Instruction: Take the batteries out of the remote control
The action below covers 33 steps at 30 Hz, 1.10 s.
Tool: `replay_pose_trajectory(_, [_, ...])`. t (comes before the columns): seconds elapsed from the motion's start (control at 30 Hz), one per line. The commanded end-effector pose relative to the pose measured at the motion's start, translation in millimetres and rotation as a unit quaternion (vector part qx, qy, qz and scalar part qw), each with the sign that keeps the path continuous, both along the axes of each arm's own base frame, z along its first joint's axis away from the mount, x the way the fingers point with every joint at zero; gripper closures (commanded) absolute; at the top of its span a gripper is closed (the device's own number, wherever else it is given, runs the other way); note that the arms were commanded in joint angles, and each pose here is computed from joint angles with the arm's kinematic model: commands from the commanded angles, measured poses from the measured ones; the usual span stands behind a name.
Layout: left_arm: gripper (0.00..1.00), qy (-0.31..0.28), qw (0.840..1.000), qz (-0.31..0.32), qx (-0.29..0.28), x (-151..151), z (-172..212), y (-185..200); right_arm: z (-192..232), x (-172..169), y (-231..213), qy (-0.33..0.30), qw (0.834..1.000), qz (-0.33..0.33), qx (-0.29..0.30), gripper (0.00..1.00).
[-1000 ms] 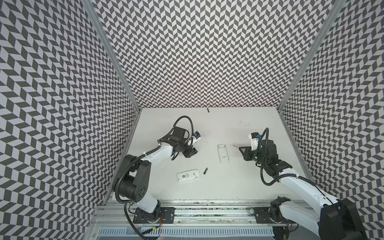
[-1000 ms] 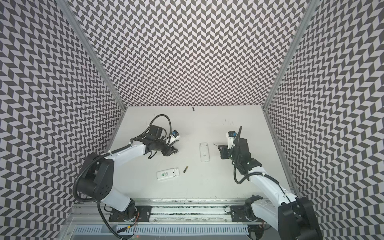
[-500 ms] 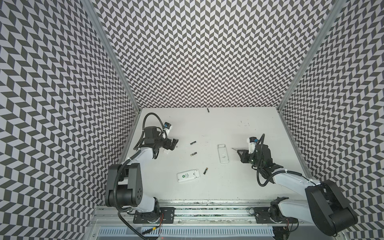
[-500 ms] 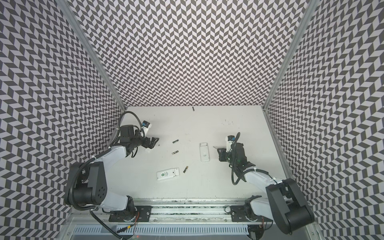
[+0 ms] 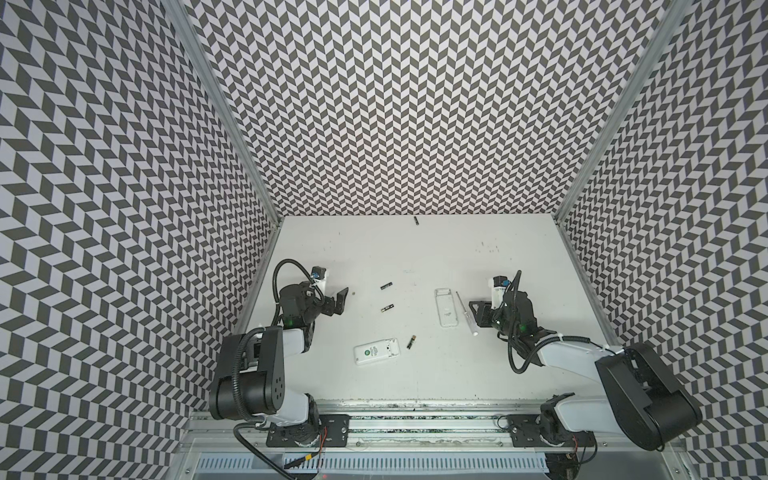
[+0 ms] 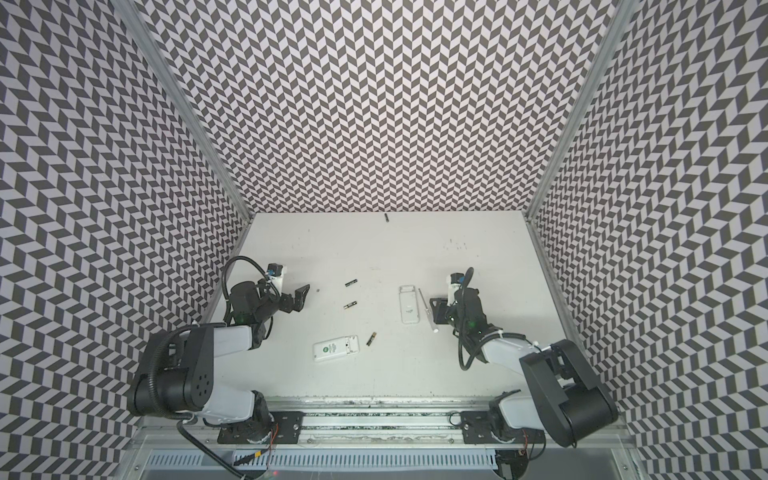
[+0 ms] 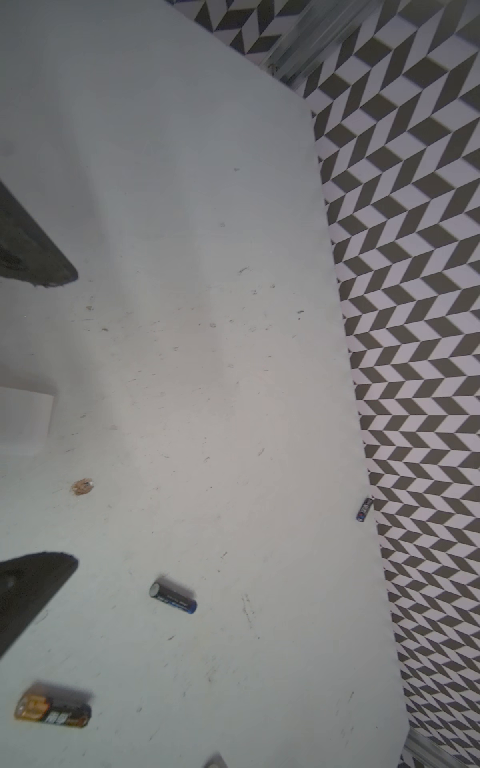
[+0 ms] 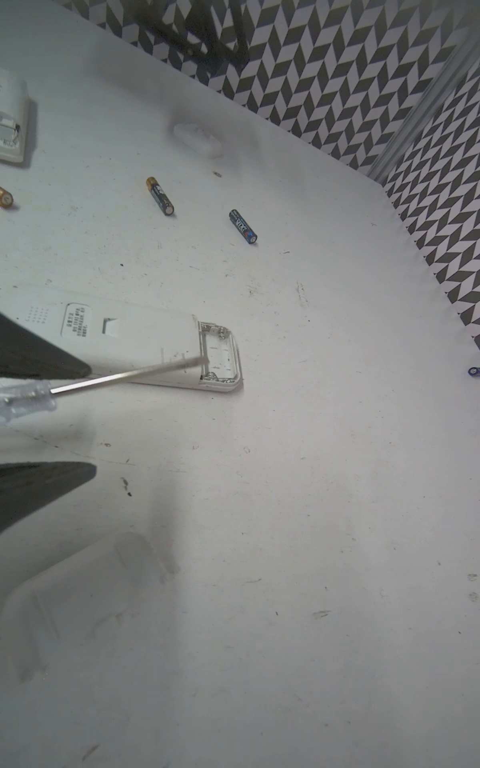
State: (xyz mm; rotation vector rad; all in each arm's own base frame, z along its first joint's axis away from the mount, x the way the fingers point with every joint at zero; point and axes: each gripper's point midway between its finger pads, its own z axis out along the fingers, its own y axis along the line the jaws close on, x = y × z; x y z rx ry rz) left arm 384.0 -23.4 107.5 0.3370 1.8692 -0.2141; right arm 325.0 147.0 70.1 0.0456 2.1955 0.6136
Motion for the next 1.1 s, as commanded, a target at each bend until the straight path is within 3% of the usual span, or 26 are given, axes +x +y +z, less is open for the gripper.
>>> replay_pose_trajectory(0.0, [0.01, -0.079, 0.996, 0.025, -0.014, 7.3, 41.6, 5.8, 15.0, 7.0, -1.0, -0.033, 0.999, -0.011, 0.001, 0.64])
replay_pose_trajectory(0.2, [0.01, -0.090, 0.994, 0.052, -0.026, 4.1, 45.5, 14.7, 29.3, 16.7, -11.1, -0.061, 0.997, -0.039, -0.015, 0.57])
replay_pose_trajectory(0.3, [0.01, -0.090, 0.994, 0.054, -0.029, 4.2, 46.2, 16.8, 41.2, 24.2, -16.6, -0.081, 0.995, -0.051, -0.031, 0.48])
replay_pose_trajectory(0.37, [0.01, -0.089, 0.994, 0.060, -0.037, 4.1, 46.3, 20.5, 51.0, 29.9, -24.3, -0.105, 0.991, -0.071, -0.045, 0.30])
replay_pose_trajectory(0.4, [0.01, -0.091, 0.993, 0.060, -0.040, 3.7, 47.4, 21.4, 54.3, 32.6, -29.9, -0.111, 0.989, -0.086, -0.053, 0.12])
replay_pose_trajectory(0.43, [0.01, -0.093, 0.993, 0.055, -0.043, 2.5, 48.1, 21.3, 58.5, 35.6, -36.1, -0.119, 0.986, -0.102, -0.064, 0.00])
replay_pose_trajectory(0.53, [0.01, -0.104, 0.992, 0.040, -0.050, -3.1, 51.9, 18.5, 73.1, 41.7, -49.1, -0.147, 0.976, -0.132, -0.087, 0.01])
replay_pose_trajectory(0.73, [0.01, -0.197, 0.978, -0.023, -0.068, -40.1, 75.2, -6.3, 95.0, 47.2, -67.3, -0.200, 0.962, -0.177, -0.066, 0.00])
replay_pose_trajectory(0.8, [0.01, -0.199, 0.978, -0.034, -0.055, -44.6, 68.1, -12.4, 102.0, 49.4, -69.8, -0.213, 0.958, -0.183, -0.065, 0.00])
replay_pose_trajectory(0.93, [0.01, -0.197, 0.979, 0.007, -0.051, -37.5, 64.3, -6.8, 119.8, 50.3, -73.2, -0.252, 0.947, -0.188, -0.060, 0.01])
replay_pose_trajectory(1.07, [0.00, -0.183, 0.981, 0.059, -0.041, -27.4, 51.4, 0.1, 137.2, 51.3, -76.8, -0.288, 0.933, -0.178, -0.120, 0.00])
